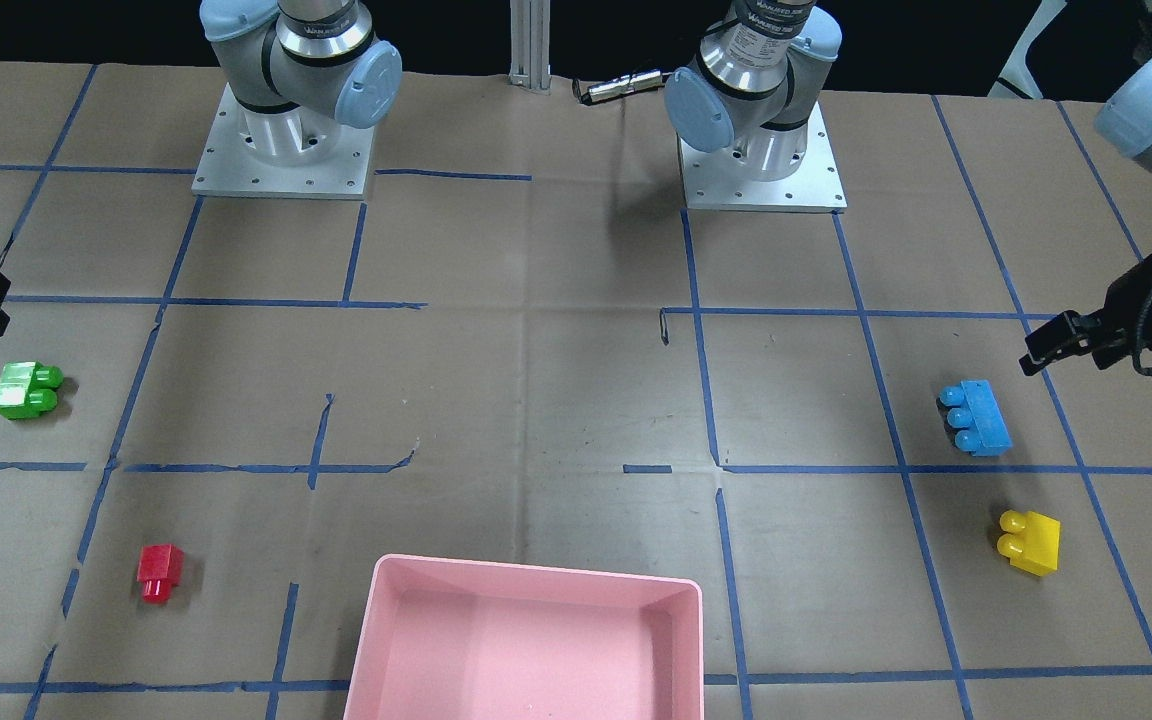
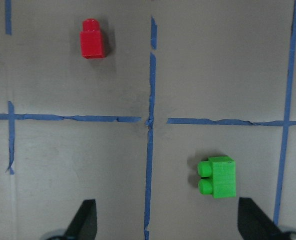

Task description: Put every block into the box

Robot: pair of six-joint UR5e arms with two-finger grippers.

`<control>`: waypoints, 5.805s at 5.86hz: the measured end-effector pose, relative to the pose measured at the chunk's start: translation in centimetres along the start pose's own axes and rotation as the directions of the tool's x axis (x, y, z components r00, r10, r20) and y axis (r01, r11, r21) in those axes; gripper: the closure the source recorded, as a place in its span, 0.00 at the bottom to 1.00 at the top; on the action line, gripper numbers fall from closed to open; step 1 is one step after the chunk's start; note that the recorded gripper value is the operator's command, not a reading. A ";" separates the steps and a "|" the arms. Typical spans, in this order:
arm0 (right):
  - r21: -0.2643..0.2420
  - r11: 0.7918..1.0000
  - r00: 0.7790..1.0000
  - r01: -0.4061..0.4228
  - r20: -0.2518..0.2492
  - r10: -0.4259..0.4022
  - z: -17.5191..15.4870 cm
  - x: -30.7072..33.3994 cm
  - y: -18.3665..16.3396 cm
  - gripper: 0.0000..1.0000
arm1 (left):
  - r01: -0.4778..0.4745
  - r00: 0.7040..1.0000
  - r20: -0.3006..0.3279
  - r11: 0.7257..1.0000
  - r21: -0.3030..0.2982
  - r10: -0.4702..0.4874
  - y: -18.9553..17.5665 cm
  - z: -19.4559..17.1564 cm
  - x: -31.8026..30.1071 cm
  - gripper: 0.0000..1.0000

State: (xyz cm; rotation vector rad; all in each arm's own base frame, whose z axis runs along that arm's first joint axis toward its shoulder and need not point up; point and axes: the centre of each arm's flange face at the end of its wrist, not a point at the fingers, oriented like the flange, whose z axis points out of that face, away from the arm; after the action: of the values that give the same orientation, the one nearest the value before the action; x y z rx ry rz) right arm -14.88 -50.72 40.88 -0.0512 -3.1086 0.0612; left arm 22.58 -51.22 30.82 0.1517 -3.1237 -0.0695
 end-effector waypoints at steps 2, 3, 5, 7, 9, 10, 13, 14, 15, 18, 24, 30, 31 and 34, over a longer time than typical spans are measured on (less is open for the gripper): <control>-0.069 0.991 0.992 -0.117 0.049 0.120 5.9 4.7 3.8 0.00 | -0.009 1.000 -0.020 0.999 -0.033 0.008 -1.2 6.1 -0.1 0.02; -0.051 0.991 0.991 -0.125 0.048 0.128 8.1 5.0 4.4 0.00 | -0.009 1.000 -0.011 1.000 -0.019 0.009 -1.2 8.7 -0.1 0.01; -0.044 0.991 0.991 -0.125 0.045 0.127 13.2 5.8 3.8 0.01 | -0.013 1.000 0.002 1.000 0.003 0.013 -1.3 12.1 -0.1 0.01; -0.012 0.996 0.996 -0.089 0.008 0.089 17.5 6.7 2.8 0.04 | -0.014 1.000 -0.020 1.000 0.010 0.014 -1.3 13.0 0.1 0.01; -0.039 0.999 1.000 -0.015 0.005 0.015 19.8 6.6 3.4 0.04 | -0.017 0.999 -0.039 1.000 -0.001 0.017 -0.9 13.8 0.5 0.08; -0.047 0.999 1.000 0.002 0.009 -0.001 20.6 6.5 3.5 0.04 | -0.020 0.999 -0.041 1.000 -0.003 0.020 -0.7 13.9 0.5 0.25; -0.076 0.997 1.000 0.027 0.004 -0.027 21.7 6.6 3.7 0.05 | -0.022 0.999 -0.036 1.000 -0.002 0.022 -0.7 13.7 0.5 0.75; -0.085 0.996 0.999 0.032 0.010 -0.031 22.2 6.6 3.7 0.05 | -0.023 0.999 -0.025 1.000 0.000 0.023 -0.7 13.3 0.4 0.79; -0.090 0.995 0.999 0.034 0.010 -0.033 22.4 6.6 3.8 0.08 | -0.023 1.000 -0.013 1.000 0.010 0.023 -0.9 12.5 0.3 0.79; -0.126 0.991 0.999 0.034 -0.017 -0.037 22.8 6.9 4.1 0.42 | -0.055 0.998 0.020 0.997 0.060 0.054 -4.1 4.3 0.2 0.79; -0.096 0.993 0.992 0.074 -0.093 -0.083 15.7 7.8 2.1 0.94 | -0.187 0.982 0.008 0.977 0.102 0.187 -23.6 -13.5 25.7 0.78; 0.363 0.892 0.945 0.267 0.081 -0.316 4.9 -2.9 -12.7 0.94 | -0.090 0.993 -0.071 0.990 0.112 0.098 -23.9 -0.6 53.8 0.33; 0.374 0.878 0.933 0.298 0.079 -0.350 4.7 -6.2 -15.0 0.94 | -0.092 0.992 -0.070 0.987 0.130 0.102 -24.1 0.7 54.6 0.01; 0.405 0.877 0.939 0.259 0.108 -0.327 2.6 -14.1 -19.0 0.93 | -0.059 0.993 -0.092 0.977 0.205 0.079 -23.6 -4.2 54.1 0.01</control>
State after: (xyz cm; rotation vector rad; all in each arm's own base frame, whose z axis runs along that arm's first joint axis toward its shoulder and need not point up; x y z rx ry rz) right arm -1.50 -70.24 38.64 0.4615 -3.1621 0.7018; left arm -28.91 -80.13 34.57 0.0467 -3.0268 0.2486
